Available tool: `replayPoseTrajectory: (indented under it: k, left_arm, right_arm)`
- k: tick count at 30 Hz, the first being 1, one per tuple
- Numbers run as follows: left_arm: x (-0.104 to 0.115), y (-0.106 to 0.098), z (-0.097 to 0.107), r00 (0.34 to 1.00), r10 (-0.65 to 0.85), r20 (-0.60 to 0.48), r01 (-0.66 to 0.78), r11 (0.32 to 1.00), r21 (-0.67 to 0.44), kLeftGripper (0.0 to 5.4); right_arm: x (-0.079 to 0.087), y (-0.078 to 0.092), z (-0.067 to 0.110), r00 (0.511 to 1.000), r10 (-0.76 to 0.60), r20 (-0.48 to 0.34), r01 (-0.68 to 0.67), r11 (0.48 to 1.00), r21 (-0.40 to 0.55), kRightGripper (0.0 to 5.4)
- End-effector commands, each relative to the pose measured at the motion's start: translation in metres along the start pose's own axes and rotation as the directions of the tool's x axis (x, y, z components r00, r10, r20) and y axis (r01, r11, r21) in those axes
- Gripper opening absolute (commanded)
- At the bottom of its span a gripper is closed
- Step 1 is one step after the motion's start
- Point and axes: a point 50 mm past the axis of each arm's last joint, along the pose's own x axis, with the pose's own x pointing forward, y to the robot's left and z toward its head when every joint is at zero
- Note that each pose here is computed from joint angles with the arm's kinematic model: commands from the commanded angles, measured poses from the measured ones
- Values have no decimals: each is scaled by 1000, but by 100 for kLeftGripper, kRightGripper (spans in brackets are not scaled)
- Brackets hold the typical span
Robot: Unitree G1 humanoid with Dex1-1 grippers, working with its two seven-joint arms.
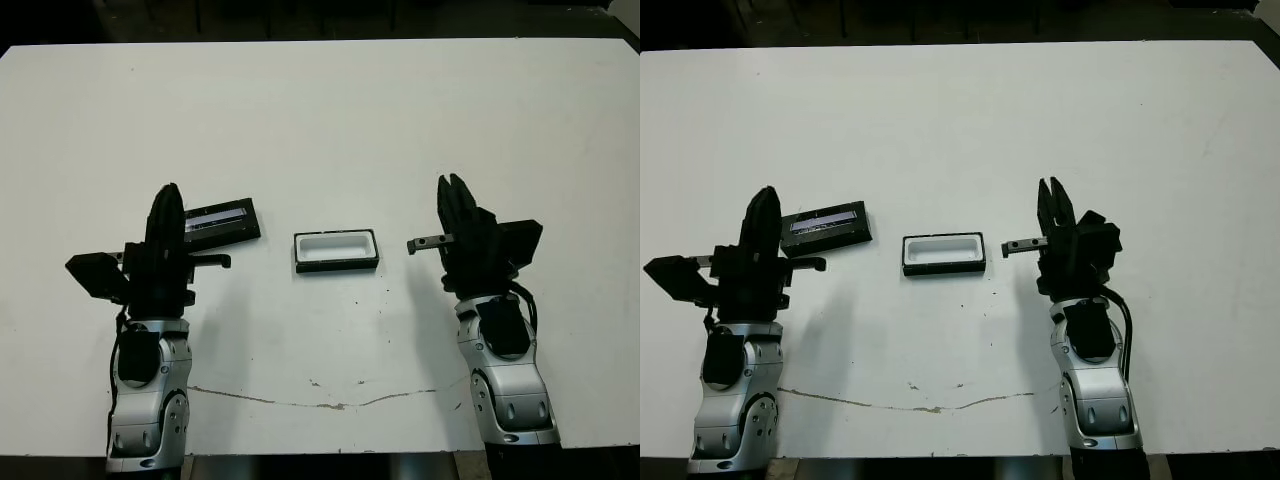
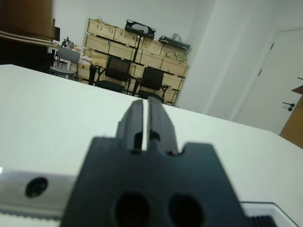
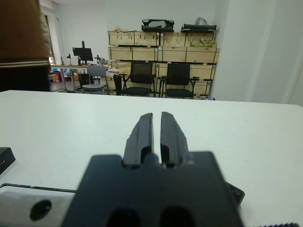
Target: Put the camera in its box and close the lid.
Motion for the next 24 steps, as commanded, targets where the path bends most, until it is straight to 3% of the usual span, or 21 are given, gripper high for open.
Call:
replayPoseTrajectory:
  k: [1, 12, 16, 18, 24]
  left_arm:
    - [-1, 4, -2, 1000, 2, -23, -1, 1000, 21, 1]
    - [-4, 2, -5, 999, 4, -38, -4, 1000, -3, 1]
    - [-6, 2, -4, 999, 4, -33, -4, 1000, 13, 1]
    - [-6, 2, -4, 999, 5, -33, -4, 1000, 13, 1]
    - [-7, 2, -3, 999, 17, -39, -17, 1000, -4, 1]
  right_arm:
    - [-3, -1, -6, 999, -2, -32, 3, 1000, 3, 0]
    - [-3, -2, -4, 1000, 14, -23, -14, 1000, 0, 0]
    - [-5, -10, 6, 1000, 18, 14, -18, 1000, -13, 0]
    - [-7, -19, 14, 999, 19, 50, -17, 999, -36, 0]
    - [-10, -72, 42, 993, 51, 103, -37, 990, -133, 0]
